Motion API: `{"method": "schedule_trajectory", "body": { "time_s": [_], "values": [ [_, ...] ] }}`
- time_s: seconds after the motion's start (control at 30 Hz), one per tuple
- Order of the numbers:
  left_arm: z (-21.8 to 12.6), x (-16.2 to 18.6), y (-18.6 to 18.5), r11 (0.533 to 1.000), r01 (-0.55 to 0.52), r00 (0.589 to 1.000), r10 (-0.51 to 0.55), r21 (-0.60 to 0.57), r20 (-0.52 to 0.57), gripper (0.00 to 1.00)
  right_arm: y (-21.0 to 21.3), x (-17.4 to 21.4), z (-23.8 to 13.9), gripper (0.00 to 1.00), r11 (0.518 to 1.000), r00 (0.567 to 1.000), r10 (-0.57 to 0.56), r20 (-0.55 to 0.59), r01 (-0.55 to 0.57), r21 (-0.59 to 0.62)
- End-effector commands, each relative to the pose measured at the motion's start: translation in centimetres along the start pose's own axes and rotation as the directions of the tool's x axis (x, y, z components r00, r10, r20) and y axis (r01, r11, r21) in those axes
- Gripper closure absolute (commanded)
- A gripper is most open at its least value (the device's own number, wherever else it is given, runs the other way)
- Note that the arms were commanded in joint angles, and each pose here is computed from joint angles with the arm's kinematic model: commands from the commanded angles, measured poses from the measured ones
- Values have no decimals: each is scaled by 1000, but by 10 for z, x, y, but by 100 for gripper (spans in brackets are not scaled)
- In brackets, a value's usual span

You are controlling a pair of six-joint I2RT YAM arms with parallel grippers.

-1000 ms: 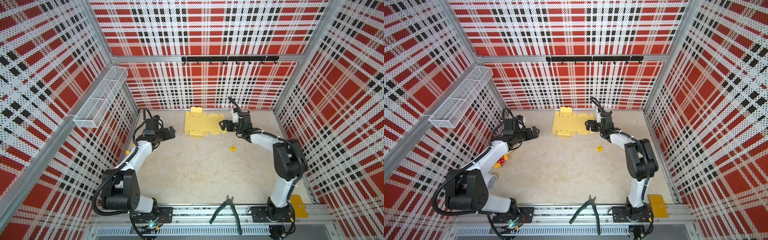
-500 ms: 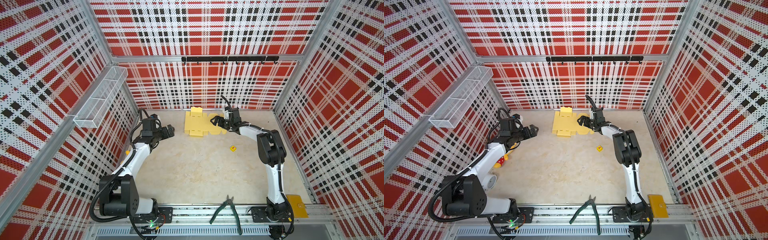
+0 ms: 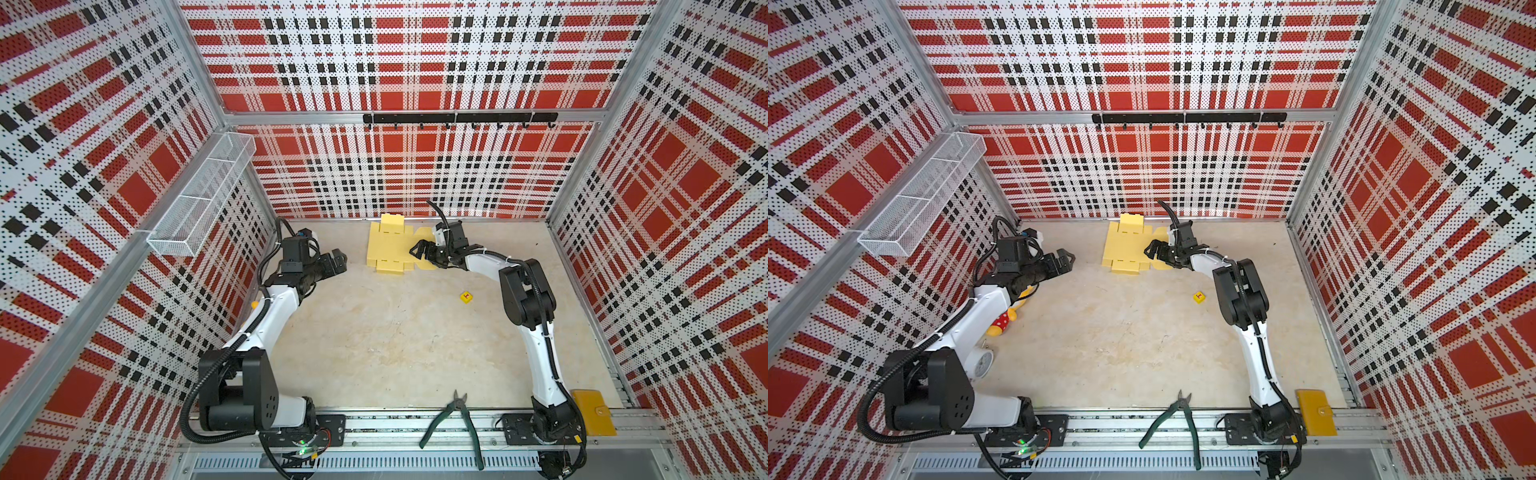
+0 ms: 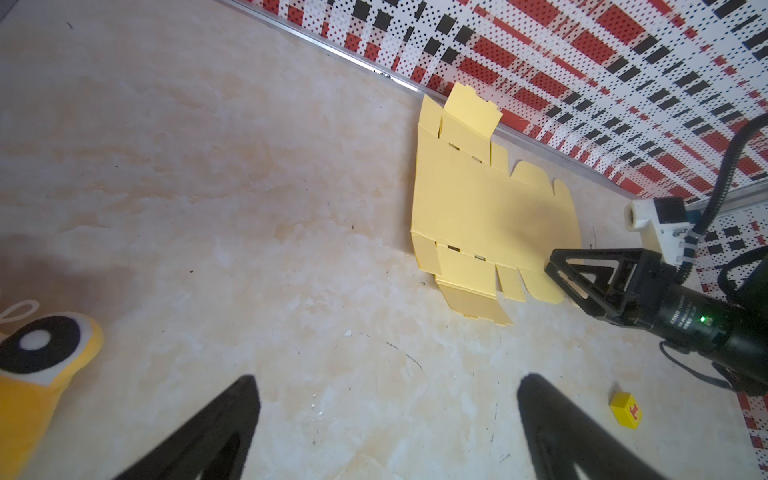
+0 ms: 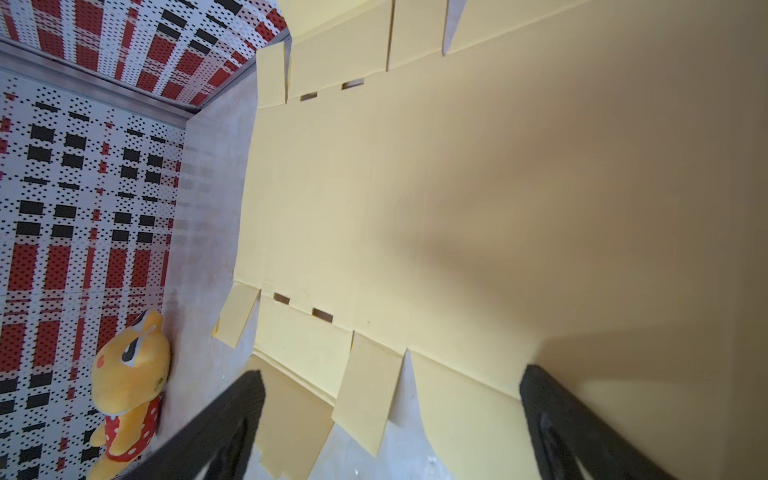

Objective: Fold the paper box
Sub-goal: 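Grasp the blank's edge with the right gripper and drag it toward the robot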

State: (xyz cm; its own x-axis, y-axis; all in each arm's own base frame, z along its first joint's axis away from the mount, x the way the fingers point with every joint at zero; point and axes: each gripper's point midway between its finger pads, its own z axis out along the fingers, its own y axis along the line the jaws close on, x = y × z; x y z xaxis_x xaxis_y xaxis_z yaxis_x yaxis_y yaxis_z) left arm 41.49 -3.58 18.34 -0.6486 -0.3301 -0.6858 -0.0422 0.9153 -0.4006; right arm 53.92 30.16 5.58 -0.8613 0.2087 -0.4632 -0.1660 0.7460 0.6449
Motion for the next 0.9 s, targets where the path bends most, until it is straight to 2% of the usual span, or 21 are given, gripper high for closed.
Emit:
{"method": "schedule_trajectory", "body": {
  "time_s": [0.0,0.4,0.67,0.87],
  "values": [
    [0,-8,3,1000,20,1000,-20,-8,12,0,0,42,5,2,1000,994,21,-105,-20,15],
    [16,-9,12,999,3,1000,-4,-42,-19,0,14,144,-5,4,999,965,-37,-259,39,3],
    [31,-5,11,999,22,997,-25,-34,-69,0,39,212,-14,6,996,922,-94,-377,83,-44],
    [38,-3,15,998,-8,996,2,-57,-94,0,52,262,-36,6,991,884,-132,-448,111,-72]
  ]
}}
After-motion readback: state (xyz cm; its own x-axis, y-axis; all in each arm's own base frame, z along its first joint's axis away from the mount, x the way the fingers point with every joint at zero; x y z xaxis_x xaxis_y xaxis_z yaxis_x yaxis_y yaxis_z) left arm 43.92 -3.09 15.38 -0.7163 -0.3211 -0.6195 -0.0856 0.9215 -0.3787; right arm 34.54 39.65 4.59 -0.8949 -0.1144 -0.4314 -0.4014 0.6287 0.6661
